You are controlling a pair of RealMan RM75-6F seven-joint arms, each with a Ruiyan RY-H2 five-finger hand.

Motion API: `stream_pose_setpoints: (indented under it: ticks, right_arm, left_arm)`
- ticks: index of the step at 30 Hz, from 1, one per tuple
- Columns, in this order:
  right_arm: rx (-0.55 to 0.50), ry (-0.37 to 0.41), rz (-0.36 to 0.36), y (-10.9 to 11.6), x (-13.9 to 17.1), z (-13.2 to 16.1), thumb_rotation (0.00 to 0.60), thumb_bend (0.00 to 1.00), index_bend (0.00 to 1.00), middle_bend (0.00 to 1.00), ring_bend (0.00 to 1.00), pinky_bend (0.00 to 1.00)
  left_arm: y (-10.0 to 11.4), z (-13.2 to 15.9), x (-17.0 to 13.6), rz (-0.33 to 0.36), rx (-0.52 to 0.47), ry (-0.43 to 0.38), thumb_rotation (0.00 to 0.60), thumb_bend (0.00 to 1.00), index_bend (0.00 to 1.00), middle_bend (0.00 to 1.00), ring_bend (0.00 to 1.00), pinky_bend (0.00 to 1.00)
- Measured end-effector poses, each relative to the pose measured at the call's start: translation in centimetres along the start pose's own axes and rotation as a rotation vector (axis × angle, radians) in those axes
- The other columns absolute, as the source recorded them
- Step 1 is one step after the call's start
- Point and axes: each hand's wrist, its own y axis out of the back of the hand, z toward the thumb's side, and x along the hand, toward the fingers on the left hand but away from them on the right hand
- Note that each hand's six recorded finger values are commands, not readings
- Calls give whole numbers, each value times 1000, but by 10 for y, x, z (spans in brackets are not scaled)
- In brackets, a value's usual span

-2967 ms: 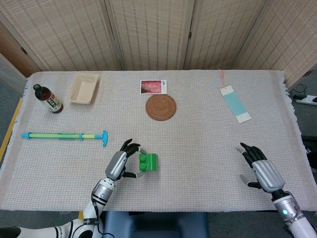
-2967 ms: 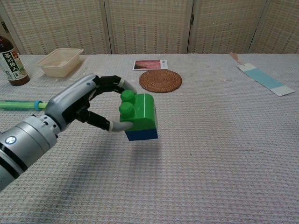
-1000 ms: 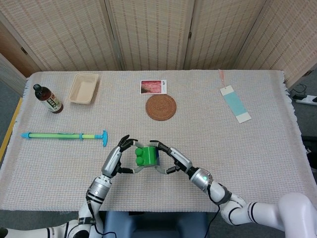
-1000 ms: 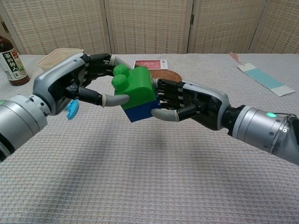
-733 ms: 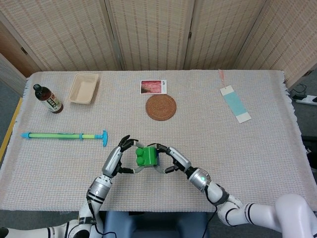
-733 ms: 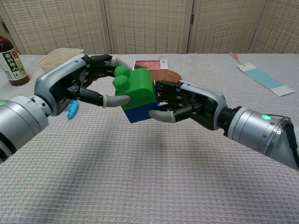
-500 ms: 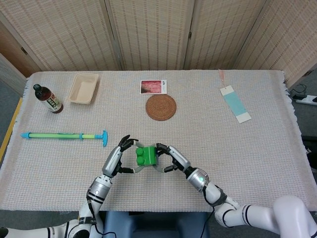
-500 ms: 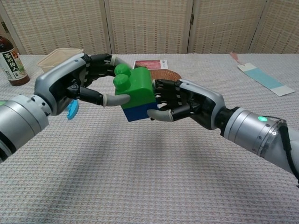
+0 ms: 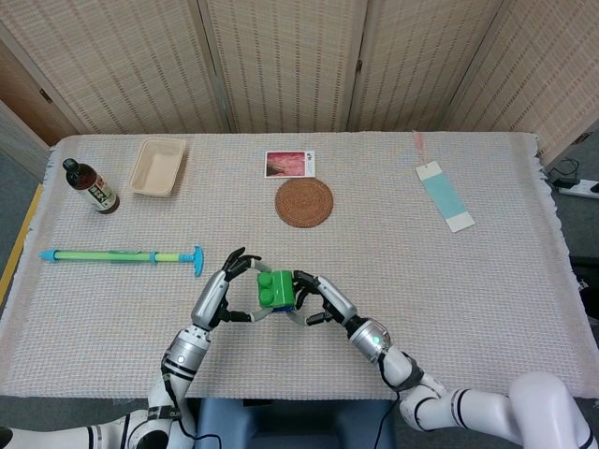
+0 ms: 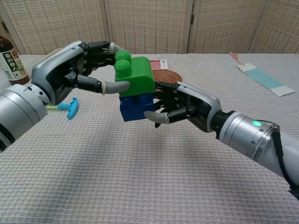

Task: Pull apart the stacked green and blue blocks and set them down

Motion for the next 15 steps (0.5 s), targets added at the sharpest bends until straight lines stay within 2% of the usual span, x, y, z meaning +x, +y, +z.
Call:
stream_pose_setpoints:
  ticks: [10,15]
  right_arm:
    - [53,-29,-28,10,3,-14,600,408,742,546,419,500]
    - [194,-3,-39,24,8,-9,600,407,742,546,419,501]
  left_arm:
    - [10,16,7,27,-24,-48,600,355,671,755,231,0]
    - [19,8,0,28,3,-32,600,355,671,754,231,0]
